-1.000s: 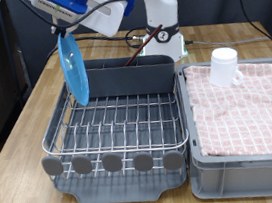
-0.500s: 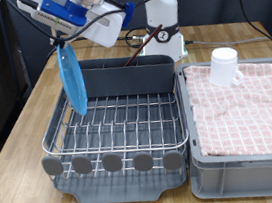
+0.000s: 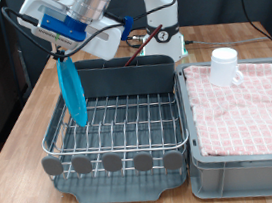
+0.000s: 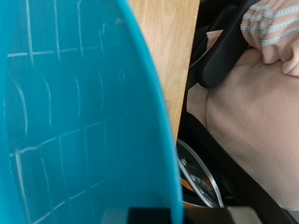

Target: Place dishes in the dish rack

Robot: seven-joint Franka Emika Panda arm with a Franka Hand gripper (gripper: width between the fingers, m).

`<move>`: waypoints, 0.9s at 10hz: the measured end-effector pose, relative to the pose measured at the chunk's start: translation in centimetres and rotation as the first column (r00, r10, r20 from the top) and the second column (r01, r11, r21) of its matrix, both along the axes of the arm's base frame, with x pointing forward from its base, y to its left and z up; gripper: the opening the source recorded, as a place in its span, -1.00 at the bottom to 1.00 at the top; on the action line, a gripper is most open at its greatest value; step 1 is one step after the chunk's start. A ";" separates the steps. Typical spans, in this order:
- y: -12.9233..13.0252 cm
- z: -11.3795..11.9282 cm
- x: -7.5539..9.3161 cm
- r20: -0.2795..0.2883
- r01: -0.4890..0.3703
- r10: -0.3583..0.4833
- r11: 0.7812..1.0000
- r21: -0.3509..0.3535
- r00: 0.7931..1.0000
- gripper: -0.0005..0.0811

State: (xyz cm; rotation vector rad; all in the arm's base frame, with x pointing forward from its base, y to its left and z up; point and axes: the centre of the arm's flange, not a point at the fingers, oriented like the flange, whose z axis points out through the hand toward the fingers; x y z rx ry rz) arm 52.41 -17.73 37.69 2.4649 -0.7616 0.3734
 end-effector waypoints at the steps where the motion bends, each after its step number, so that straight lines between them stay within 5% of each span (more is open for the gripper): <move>1: -0.1 -0.7 0.0 0.003 0.002 -0.002 1.000 0.004 1.000 -0.94; 9: 0.3 -3.9 -0.9 0.005 0.024 -0.024 0.999 0.034 1.000 -0.94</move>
